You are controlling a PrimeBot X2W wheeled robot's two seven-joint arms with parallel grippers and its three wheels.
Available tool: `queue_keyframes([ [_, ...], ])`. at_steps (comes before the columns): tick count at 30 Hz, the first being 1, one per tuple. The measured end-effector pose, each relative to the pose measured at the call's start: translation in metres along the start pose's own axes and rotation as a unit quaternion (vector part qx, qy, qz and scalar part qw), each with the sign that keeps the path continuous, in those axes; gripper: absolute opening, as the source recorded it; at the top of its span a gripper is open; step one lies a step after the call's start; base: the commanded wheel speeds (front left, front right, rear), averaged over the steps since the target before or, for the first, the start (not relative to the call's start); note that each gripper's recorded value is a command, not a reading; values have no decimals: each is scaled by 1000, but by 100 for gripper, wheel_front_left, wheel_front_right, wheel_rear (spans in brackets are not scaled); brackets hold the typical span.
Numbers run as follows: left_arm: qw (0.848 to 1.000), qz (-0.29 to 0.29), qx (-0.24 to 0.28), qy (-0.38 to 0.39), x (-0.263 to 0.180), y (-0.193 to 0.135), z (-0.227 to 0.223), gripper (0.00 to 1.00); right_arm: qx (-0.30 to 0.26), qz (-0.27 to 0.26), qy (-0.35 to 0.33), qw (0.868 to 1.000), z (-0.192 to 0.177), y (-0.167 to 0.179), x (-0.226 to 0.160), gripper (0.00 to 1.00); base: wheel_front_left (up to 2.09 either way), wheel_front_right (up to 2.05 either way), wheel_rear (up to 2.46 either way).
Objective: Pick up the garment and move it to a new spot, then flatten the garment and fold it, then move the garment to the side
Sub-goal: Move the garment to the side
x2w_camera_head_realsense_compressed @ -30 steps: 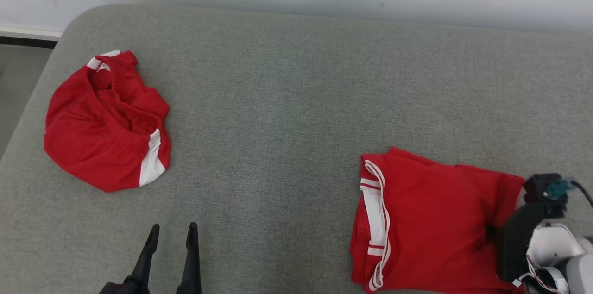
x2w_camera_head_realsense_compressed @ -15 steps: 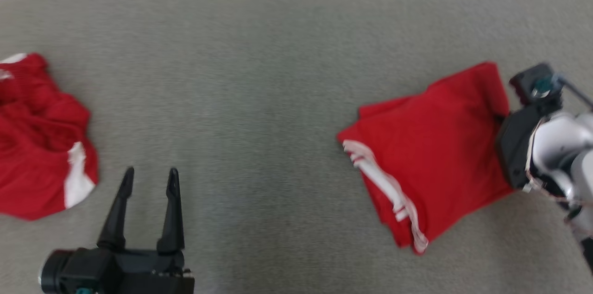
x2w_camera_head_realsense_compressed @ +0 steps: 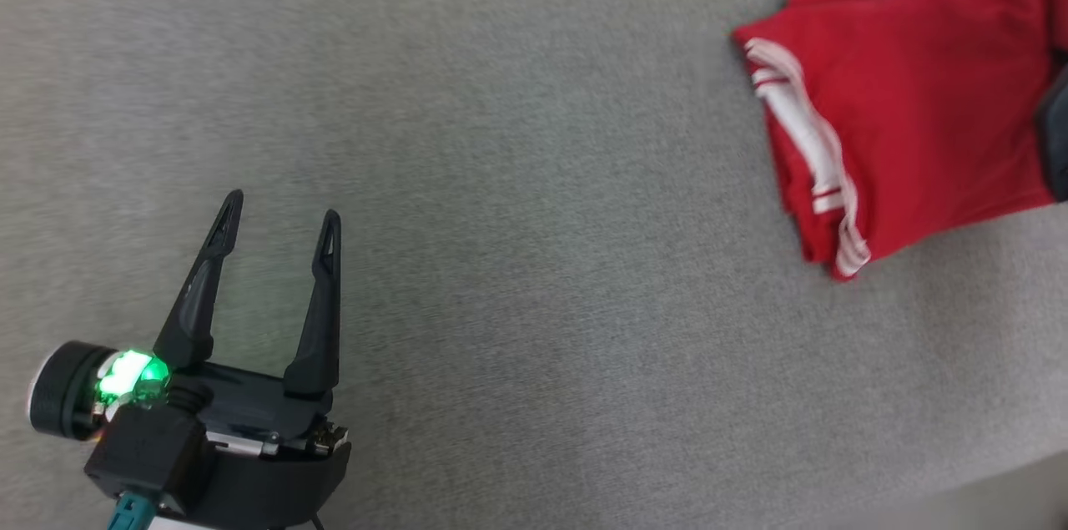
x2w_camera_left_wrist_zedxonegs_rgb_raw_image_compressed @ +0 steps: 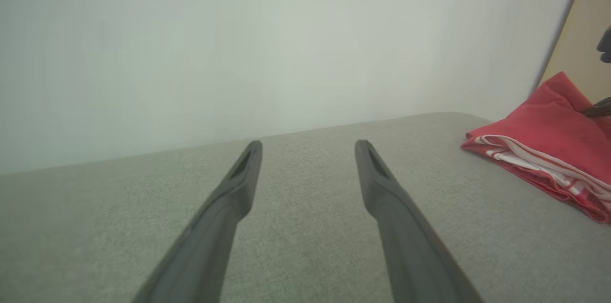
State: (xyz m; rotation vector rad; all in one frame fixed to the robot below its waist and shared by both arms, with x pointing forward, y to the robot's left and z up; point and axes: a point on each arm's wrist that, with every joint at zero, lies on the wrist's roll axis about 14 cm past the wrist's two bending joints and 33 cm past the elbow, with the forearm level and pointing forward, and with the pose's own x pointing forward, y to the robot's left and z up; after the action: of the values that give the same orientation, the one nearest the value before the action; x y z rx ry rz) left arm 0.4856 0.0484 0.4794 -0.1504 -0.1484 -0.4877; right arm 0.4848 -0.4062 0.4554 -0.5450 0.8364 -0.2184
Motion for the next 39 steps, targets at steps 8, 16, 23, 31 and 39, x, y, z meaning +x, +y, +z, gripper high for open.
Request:
queue_keyframes([
  [8, 999, -29, -22, 10, 14, -11, -31, 100, -6, -52, 4, 999, -11, -36, 15, 0, 0, 0, 0],
  [16, 998, -36, -40, 27, 17, -13, -56, 100, -9, -91, 14, 996, -32, -61, 21, 0, 0, 0, 0],
  [23, 998, -32, -39, 28, 14, -12, -50, 100, 2, -92, -20, 996, -23, -57, 21, 100, 0, 0, 0],
  [31, 999, -10, -39, 24, 5, -11, -32, 100, 23, -72, -71, 995, -9, -39, 13, 100, 0, 0, 0],
  [39, 997, 55, -28, 45, -32, 7, -14, 100, 64, -15, -187, 980, 15, 2, -25, 100, 0, 0, 0],
])
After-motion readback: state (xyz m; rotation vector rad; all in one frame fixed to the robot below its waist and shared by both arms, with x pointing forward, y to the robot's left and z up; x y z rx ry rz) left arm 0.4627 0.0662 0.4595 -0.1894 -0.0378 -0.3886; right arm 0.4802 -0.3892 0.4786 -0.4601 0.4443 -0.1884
